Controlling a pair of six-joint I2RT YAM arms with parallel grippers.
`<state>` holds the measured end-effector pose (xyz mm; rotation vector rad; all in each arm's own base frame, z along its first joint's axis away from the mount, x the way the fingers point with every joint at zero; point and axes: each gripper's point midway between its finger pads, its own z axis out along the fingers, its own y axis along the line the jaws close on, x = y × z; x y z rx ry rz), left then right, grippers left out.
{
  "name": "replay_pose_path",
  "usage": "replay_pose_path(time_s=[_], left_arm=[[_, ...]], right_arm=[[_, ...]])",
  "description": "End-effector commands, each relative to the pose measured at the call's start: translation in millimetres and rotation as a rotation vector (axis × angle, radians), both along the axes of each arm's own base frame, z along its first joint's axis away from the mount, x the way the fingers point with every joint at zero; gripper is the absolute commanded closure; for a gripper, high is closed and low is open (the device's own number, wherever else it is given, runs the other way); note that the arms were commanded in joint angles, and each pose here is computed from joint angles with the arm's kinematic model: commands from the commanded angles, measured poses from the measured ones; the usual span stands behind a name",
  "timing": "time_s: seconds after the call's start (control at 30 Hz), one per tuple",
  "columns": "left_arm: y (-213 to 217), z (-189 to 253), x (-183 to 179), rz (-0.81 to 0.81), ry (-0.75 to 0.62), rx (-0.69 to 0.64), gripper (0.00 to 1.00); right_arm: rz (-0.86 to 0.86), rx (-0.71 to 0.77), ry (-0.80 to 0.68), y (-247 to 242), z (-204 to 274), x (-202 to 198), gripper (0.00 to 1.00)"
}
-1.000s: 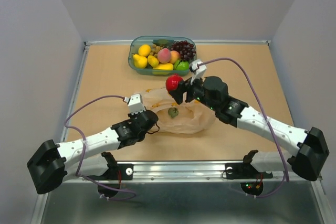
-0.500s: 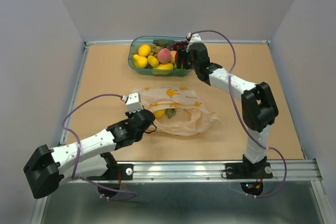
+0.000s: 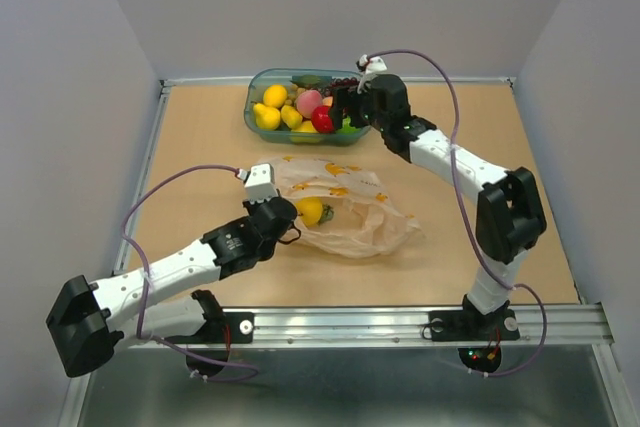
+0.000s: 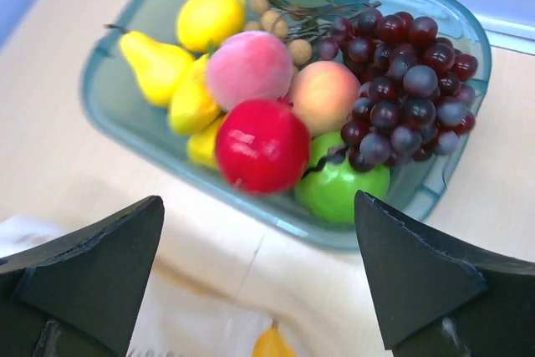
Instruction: Untie the knot of the plastic bag and take out the fruit
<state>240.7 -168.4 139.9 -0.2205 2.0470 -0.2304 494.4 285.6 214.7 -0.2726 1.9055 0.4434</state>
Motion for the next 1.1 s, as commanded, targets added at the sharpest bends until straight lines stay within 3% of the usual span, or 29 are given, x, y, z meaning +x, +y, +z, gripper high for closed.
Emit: replay_pose_path(time_s=[0.0, 0.07, 0.3, 0.7, 0.8, 1.07], left_arm=[[-9.1, 18.0, 6.5, -0.021, -0.024, -0.012, 1.0], [-18.7, 21.0, 6.1, -0.052, -0.017, -0.017, 1.0], [-45.2, 33.2, -0.1, -0.11, -0.019, -0.043, 1.0], [-48.6, -43.7, -15.6, -0.104, 0.132, -0.04, 1.0], [-51.2, -51.4, -14.4, -0.104, 0.14, -0.036, 1.0], [-59.7, -58.0, -14.8, -0.125, 0.154, -0.029, 1.0]], right_arm=[[0.139, 0.113, -0.093, -0.2, 67.1, -56.0, 0.01], [0.212, 0.164, -0.125, -0.2, 94.3, -90.3, 0.03], [0.389, 0.201, -0.113, -8.0, 86.0, -188.8, 0.08], [0.553, 0.155, 0.164, 13.0, -21.5, -293.6, 0.12], [0.522, 0.122, 0.203, 14.4, -42.9, -301.1, 0.13], [0.22, 0.014, 0.133, -17.9, -63.0, -264.0, 0.08]])
